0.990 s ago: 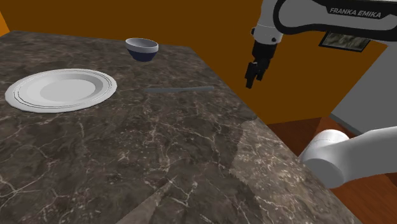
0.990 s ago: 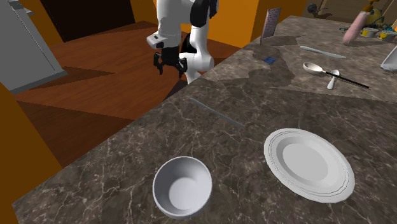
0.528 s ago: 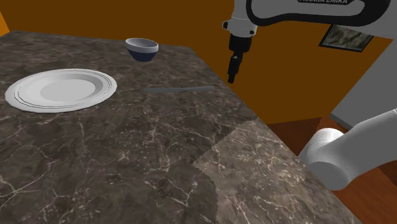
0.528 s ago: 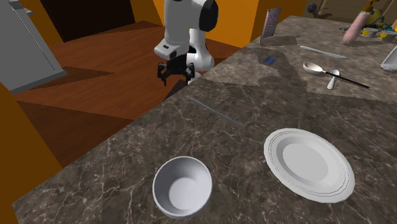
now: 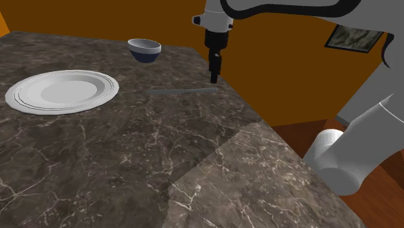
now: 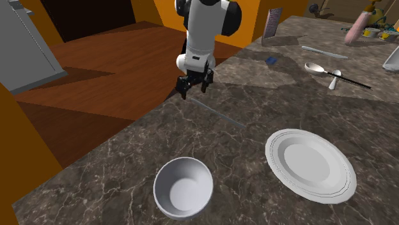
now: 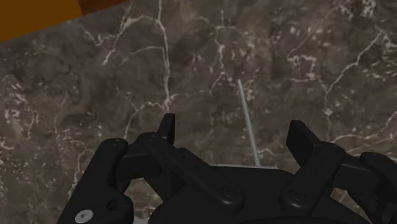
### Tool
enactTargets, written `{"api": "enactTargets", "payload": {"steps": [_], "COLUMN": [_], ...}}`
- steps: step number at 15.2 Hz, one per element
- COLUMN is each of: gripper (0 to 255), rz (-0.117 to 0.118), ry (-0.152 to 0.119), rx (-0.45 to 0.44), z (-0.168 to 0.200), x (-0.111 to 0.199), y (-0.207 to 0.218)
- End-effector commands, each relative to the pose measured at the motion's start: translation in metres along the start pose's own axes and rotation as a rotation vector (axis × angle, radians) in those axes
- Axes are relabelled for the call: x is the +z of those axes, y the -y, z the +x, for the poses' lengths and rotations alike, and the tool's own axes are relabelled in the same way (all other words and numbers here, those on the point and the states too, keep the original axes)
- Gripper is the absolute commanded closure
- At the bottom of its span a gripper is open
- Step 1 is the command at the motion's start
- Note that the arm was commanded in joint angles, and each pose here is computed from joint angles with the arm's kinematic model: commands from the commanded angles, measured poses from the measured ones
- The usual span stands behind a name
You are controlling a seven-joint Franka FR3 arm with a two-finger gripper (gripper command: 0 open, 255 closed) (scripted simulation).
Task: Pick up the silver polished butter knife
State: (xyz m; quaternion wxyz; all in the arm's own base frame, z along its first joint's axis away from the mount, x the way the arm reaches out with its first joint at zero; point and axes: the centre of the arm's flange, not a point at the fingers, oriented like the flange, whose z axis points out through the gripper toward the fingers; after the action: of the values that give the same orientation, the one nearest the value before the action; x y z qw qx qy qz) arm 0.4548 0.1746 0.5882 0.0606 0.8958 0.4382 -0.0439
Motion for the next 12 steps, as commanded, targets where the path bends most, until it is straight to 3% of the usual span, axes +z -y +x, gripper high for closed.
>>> {"api": "enactTargets", "payload": {"steps": [1, 5, 12], "gripper": [0, 0, 0], "rz": [-0.003, -0.009, -0.009], "ry": [-0.004, -0.01, -0.01], "rx": [-0.106, -0.306, -0.306], "z": [0.024, 0.064, 0.069], "x": [-0.003, -0.012, 0.024], "y": [0.011, 0.04, 0.043]}}
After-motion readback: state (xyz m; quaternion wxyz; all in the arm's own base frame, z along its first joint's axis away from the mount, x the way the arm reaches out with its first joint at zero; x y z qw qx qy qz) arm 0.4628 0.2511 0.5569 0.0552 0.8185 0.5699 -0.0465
